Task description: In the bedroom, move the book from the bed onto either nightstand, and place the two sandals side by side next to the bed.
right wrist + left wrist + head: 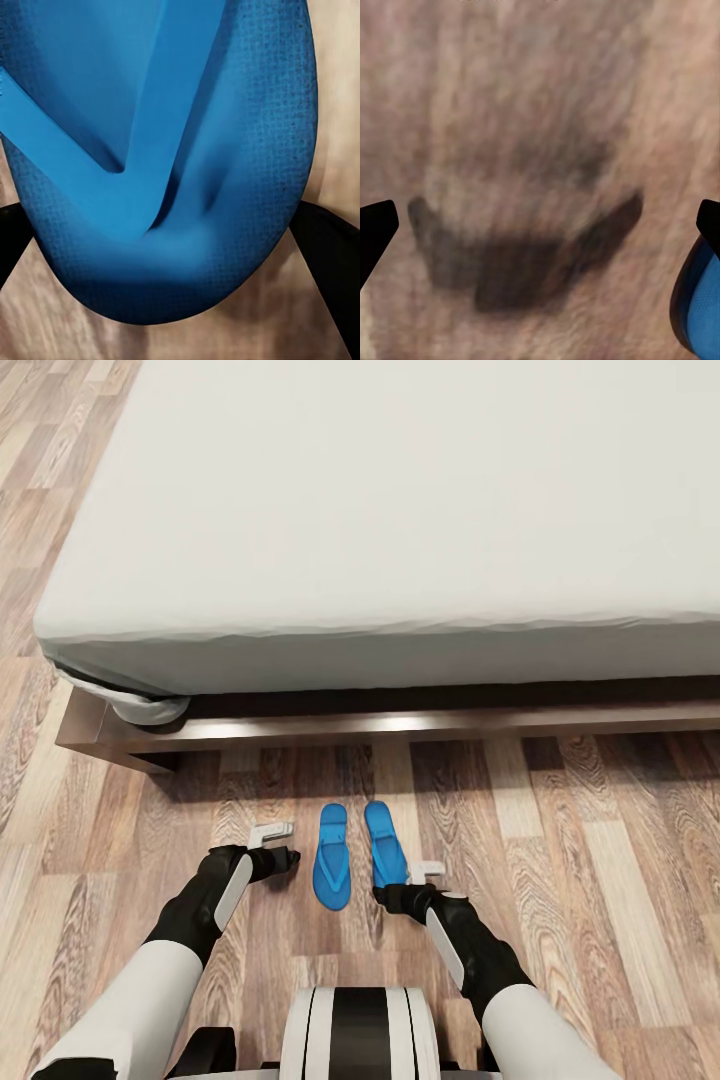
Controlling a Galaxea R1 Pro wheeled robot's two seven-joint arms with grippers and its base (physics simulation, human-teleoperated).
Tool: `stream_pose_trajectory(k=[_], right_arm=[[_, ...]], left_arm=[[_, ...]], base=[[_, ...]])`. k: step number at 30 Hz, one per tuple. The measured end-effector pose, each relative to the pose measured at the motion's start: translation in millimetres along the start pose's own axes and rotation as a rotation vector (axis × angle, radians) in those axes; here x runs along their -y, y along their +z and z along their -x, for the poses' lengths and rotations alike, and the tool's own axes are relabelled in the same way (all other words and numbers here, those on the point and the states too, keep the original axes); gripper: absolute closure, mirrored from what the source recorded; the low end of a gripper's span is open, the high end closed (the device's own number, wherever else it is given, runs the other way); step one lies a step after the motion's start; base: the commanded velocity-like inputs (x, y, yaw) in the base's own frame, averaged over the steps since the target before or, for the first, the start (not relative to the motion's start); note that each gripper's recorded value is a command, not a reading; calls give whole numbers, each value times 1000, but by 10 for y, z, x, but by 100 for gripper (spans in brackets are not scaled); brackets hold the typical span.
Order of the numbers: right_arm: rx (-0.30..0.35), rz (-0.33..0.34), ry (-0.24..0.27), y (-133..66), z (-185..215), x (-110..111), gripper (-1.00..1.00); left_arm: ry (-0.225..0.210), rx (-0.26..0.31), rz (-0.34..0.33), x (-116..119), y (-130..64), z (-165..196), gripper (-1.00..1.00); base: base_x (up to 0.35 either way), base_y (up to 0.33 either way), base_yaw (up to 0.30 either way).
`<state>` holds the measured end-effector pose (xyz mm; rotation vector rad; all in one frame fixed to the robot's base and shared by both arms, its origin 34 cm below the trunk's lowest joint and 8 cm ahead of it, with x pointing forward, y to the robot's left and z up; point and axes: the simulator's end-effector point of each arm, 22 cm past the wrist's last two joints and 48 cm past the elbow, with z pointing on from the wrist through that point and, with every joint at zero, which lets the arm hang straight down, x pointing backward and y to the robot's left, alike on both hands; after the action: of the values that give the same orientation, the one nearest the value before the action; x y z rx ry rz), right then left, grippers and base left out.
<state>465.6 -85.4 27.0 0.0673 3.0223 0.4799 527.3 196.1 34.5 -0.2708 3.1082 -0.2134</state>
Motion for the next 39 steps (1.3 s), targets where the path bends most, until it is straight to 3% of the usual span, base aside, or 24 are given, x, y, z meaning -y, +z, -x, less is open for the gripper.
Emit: stream_pose_trajectory(k=[1,16,39], right_arm=[[-23,-8,-8,10,-76,26,-100],[-26,-4,-6,8,-79,17,-100],[71,1,-42,-336,394,-121,-100]], left_arm=[[0,0,0,-1,2,-2,-100],[0,0,1,-7,2,0,-100],[12,92,-15,119,-442,401,-100]], base=[[0,0,0],[0,0,0],[0,0,0]])
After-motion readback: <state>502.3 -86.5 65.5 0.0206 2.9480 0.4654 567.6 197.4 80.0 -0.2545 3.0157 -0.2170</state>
